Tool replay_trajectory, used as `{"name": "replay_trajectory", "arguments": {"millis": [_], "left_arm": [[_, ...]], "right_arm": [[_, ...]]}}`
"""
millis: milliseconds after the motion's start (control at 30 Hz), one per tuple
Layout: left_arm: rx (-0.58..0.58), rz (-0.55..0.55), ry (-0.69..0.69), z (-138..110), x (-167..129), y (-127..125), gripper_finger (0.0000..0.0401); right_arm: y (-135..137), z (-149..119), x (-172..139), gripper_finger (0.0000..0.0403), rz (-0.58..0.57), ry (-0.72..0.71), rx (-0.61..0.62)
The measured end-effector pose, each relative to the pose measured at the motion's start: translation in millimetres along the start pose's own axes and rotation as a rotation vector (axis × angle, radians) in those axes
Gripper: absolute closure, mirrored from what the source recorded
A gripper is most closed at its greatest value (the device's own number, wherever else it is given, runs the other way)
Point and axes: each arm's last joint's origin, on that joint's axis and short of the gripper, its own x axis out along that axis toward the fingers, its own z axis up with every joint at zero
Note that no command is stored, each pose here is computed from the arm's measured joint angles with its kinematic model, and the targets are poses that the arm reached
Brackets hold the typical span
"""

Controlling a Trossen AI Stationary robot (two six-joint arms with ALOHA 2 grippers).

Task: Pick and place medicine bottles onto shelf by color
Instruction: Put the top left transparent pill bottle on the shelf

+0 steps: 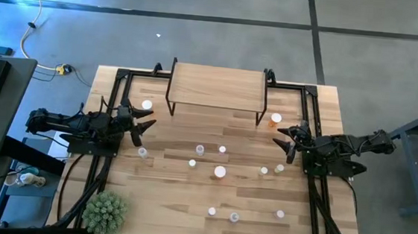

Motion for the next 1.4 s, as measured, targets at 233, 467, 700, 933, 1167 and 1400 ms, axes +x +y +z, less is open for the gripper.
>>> {"name": "replay_trajectory", "arguments": {"millis": [233,467,700,933,1167,1400], "left_arm": [[-0.008,-0.001,0.001,-0.1,0.0,0.0,0.0189],[-0.034,-0.050,0.010,-0.4,0.0,-1.4,0.0141],[-0.026,-0.158,-0.034,5.3,-0.5,-5.1,0.0142],[0.022,-0.244,-0.199,24.2,-3.9,-8.2,0.0142],[0.034,-0.245,-0.223,61.1,-11.4,-9.0,0.0142],[0.097,-0.201,-0.073,99.6,-9.3,-14.7,0.0142]], "right_arm": [[0.0,0.0,0.0,0.0174,0.000,0.000,0.000],[0.0,0.0,0.0,0.0174,0.000,0.000,0.000],[0.0,0.0,0.0,0.0174,0.000,0.000,0.000],[0.0,0.0,0.0,0.0174,0.000,0.000,0.000],[0.0,0.0,0.0,0.0174,0.000,0.000,0.000],[0.0,0.0,0.0,0.0174,0.000,0.000,0.000]]}}
